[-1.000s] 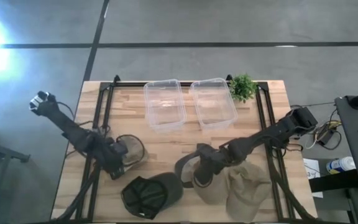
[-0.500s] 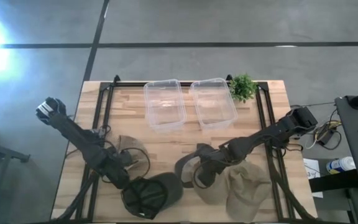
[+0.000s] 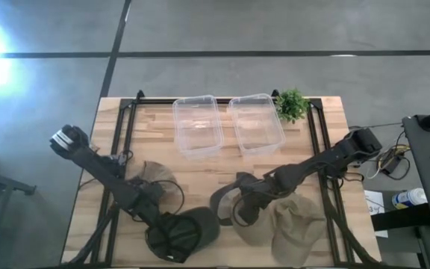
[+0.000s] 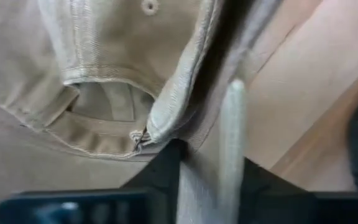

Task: Pick & Place hat
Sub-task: Put the left brown cap into the left transparent bin

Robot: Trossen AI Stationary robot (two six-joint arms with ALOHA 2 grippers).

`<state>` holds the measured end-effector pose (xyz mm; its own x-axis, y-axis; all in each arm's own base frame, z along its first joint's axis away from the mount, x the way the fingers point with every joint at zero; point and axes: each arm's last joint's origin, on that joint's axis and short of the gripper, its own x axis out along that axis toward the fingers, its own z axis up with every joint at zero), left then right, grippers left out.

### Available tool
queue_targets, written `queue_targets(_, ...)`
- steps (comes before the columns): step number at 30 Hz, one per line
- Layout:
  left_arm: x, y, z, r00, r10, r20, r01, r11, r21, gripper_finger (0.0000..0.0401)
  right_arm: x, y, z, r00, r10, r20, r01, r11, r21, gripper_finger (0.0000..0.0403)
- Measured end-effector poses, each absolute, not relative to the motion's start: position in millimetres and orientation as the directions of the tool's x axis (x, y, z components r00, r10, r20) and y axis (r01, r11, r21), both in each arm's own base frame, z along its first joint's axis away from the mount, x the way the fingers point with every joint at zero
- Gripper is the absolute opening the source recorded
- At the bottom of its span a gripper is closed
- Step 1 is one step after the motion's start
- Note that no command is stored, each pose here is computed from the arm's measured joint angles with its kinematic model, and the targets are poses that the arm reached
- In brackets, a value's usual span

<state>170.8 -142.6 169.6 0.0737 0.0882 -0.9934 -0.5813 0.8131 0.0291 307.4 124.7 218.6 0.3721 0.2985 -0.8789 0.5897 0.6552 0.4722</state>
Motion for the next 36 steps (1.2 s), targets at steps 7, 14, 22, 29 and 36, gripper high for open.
queue_targets(7,175,-144,184,0.152,0.086,-0.985,-0.589,0.808,-0.02,0.0009,301,122,237,0.428,0.302,-0.852,0.536,0.674,0.508,0.0171)
queue_targets(14,170,-132,271,0.527,0.058,-0.848,-0.613,0.717,-0.332,0.0006,287,113,267,0.552,0.229,-0.802,0.497,0.682,0.536,0.0171)
queue_targets(22,159,-96,375,0.906,0.35,-0.239,-0.422,0.701,-0.574,0.0006,275,99,290,0.661,0.108,-0.743,0.491,0.686,0.537,0.0171)
queue_targets(29,195,-46,378,0.787,0.594,-0.167,-0.587,0.638,-0.499,0.0005,275,80,298,0.695,0.035,-0.718,0.526,0.656,0.541,0.0171)
queue_targets(36,242,23,343,0.723,0.592,-0.357,-0.69,0.592,-0.416,0.0005,269,76,303,0.697,0.018,-0.717,0.534,0.655,0.535,0.0171)
